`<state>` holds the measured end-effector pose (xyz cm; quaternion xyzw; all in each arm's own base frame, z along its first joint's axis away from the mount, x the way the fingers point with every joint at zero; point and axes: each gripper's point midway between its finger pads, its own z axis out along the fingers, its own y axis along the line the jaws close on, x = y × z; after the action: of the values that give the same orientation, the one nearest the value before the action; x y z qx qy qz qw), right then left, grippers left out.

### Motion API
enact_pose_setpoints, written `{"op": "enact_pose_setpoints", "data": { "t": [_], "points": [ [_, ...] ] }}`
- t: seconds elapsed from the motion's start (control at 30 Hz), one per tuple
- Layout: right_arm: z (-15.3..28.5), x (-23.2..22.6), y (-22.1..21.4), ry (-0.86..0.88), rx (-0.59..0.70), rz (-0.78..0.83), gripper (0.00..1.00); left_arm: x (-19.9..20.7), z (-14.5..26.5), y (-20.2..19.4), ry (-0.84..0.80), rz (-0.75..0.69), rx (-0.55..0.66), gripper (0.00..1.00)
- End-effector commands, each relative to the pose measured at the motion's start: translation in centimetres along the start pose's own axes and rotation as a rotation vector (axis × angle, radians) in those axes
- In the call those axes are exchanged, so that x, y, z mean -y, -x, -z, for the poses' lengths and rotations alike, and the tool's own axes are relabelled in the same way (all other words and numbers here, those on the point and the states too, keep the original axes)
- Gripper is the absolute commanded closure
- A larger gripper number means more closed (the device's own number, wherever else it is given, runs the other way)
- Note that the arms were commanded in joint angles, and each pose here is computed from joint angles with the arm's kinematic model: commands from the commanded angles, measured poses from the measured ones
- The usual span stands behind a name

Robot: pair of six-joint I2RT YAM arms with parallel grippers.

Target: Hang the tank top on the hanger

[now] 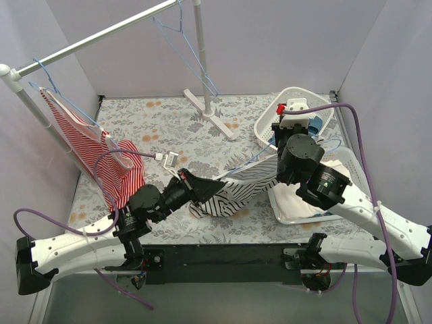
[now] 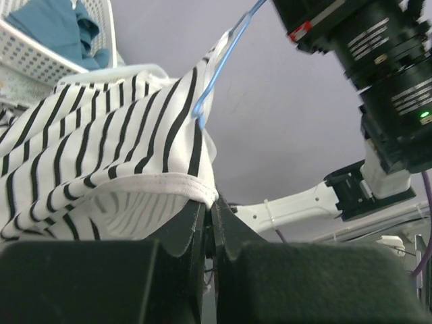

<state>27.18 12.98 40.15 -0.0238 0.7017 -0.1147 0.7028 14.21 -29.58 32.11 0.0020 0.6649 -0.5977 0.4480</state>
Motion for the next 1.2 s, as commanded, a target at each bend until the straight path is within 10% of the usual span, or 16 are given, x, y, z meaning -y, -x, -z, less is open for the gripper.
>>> {"op": "enact_pose_setpoints", "data": {
  "t": [0.0, 0.47, 0.8, 1.17],
  "points": [
    [-0.1, 2.6, 3.0, -0.097, 0.044, -0.045, 0.99, -1.0, 1.0, -1.9, 0.000, 0.025, -0.072, 1.00],
    [0.1, 3.3, 3.5, -0.104, 0.065, -0.067, 0.99, -6.8, 2.9, -0.7, 0.266, 0.165, 0.062, 1.00],
    [0.0, 2.4, 1.7, -0.080, 0.055, -0.038, 0.99, -2.9, 3.0, 4.0, 0.161, 0.139, 0.204, 1.00],
    [-0.6, 1.3, 2.3, -0.088, 0.047, 0.001, 0.99, 2.9, 1.6, 2.7, -0.053, -0.021, 0.035, 1.00]
  ]
}}
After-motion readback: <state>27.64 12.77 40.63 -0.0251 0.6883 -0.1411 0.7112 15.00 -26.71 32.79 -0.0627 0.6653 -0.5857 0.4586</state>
